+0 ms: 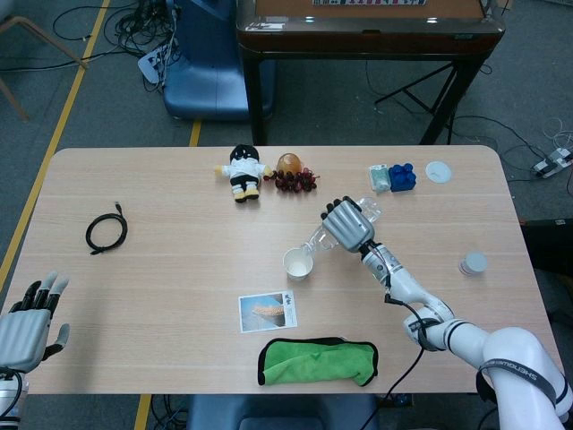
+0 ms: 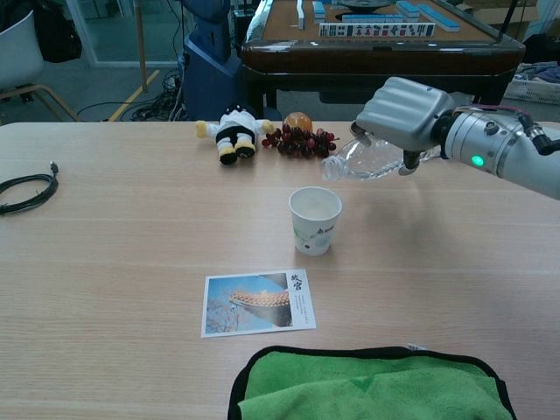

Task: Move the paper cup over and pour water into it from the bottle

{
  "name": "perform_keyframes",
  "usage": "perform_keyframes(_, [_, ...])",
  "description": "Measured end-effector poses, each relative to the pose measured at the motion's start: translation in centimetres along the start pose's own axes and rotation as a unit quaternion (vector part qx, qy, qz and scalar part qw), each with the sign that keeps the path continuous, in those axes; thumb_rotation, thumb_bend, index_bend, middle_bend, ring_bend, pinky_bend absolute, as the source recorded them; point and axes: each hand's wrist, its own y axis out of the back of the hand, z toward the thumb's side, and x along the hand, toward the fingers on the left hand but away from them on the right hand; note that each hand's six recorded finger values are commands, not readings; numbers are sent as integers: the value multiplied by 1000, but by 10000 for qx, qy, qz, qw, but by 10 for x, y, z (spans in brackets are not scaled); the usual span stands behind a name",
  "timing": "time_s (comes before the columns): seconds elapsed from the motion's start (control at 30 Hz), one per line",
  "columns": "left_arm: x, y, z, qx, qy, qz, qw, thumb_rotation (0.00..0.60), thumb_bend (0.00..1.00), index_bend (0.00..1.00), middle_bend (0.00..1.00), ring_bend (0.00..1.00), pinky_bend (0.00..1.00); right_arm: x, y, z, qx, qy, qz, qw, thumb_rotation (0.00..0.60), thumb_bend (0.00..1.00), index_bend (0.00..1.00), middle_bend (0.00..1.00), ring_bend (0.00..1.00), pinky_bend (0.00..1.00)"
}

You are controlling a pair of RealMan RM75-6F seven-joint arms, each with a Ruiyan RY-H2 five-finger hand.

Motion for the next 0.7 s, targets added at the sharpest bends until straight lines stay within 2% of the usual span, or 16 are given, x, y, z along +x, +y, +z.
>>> perform_keyframes(0.7, [0,1,0,-5,3,2,10000,600,394,98,26,47,270,-1,2,1,643,132,36,9978,600,90,670,633,571,645])
